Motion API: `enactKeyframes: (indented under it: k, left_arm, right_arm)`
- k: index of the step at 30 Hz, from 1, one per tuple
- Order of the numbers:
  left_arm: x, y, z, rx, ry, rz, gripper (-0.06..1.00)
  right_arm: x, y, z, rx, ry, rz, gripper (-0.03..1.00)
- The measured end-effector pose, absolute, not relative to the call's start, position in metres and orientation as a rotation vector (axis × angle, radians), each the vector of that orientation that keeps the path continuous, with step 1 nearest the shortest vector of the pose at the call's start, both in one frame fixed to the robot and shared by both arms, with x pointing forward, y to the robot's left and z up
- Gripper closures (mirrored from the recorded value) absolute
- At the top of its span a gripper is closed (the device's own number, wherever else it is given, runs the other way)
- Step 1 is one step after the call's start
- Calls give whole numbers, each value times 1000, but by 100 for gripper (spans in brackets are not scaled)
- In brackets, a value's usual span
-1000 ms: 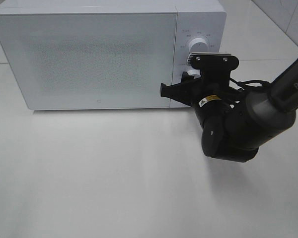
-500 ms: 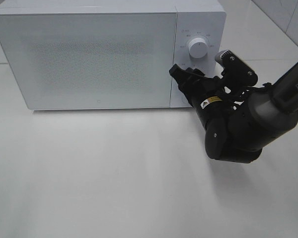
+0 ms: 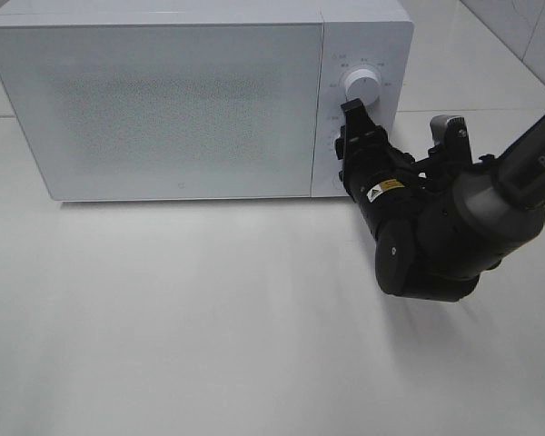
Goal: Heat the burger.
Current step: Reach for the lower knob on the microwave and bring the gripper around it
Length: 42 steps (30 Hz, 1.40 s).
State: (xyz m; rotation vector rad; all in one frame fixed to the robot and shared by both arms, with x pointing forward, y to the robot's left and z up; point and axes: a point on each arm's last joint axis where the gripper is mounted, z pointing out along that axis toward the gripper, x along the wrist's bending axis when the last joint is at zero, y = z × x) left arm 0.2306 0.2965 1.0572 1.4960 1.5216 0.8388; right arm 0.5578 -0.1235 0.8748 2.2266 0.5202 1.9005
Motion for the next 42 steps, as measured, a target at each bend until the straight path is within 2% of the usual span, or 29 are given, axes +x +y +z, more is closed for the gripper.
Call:
enactKeyframes:
  k: [21,42]
  left_arm:
    - [231,297,1057,1496,1522,839,-5]
    - [231,297,1057,1496,1522,839,-5]
  right_arm:
    - [558,-124,875,2580,-178,2138,54]
    - [558,-124,875,2565,-159,2126,54]
